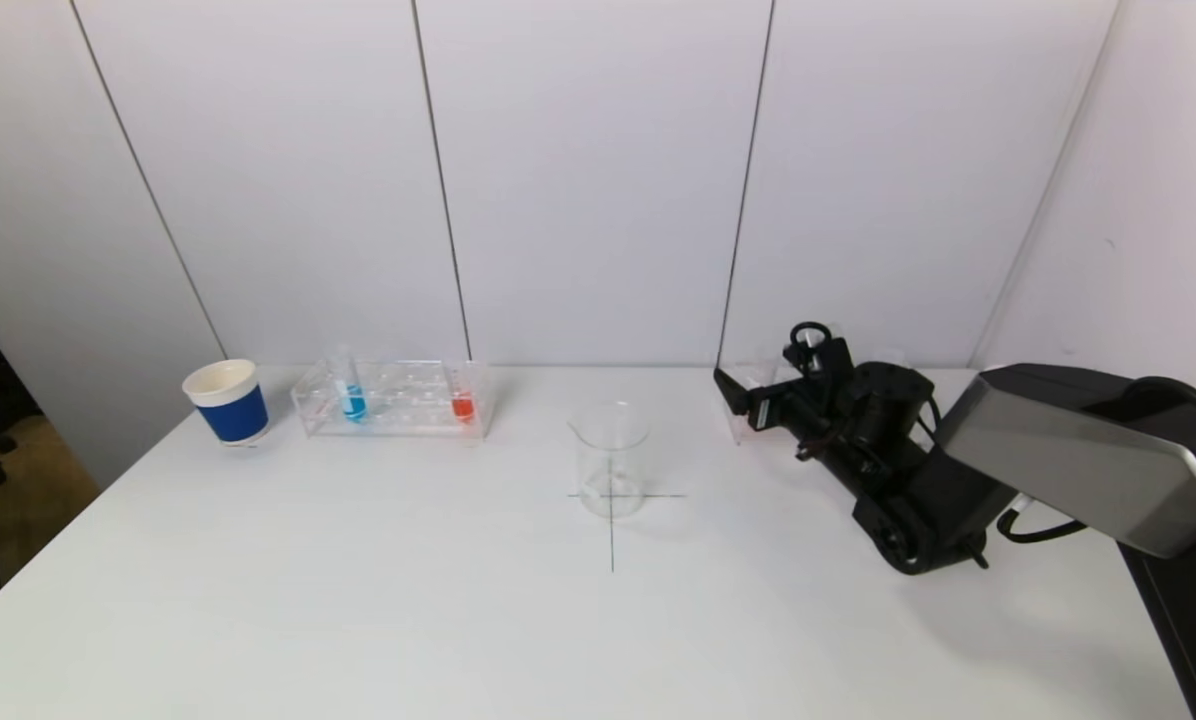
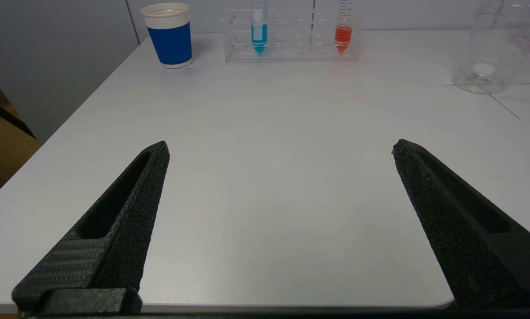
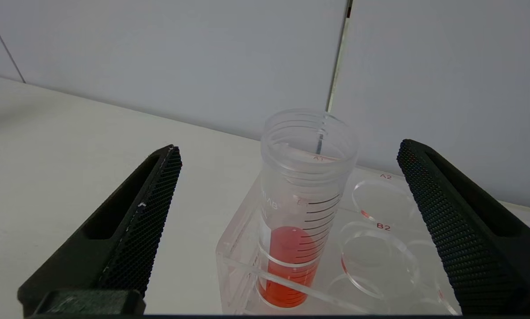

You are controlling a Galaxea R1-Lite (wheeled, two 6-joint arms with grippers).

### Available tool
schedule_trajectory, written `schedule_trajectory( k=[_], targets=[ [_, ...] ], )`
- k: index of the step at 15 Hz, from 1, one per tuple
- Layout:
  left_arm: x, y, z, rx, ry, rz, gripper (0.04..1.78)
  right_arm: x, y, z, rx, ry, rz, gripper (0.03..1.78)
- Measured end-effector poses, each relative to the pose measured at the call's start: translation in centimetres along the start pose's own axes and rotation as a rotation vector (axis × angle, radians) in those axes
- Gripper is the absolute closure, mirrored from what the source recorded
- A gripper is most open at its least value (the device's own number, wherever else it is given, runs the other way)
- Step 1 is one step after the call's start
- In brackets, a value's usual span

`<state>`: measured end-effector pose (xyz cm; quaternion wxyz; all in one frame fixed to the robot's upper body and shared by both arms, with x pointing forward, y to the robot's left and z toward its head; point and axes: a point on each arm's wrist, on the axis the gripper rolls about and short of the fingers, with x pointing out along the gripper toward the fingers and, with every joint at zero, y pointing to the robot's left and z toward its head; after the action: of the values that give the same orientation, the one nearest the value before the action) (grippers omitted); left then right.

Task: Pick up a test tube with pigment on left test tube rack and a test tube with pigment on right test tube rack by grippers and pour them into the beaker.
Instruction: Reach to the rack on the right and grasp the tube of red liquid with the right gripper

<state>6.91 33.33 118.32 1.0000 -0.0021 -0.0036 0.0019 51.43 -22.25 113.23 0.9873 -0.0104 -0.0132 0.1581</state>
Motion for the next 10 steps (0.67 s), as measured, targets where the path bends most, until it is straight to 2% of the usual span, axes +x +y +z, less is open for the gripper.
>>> schedule_trajectory(
  k=[10],
  targets=[
    [0.00,0.00,0.00,0.000,0.000,0.000,0.06,0.10,-0.04,-0.22,0.000,0.000,-0.002,0.04]
  ],
)
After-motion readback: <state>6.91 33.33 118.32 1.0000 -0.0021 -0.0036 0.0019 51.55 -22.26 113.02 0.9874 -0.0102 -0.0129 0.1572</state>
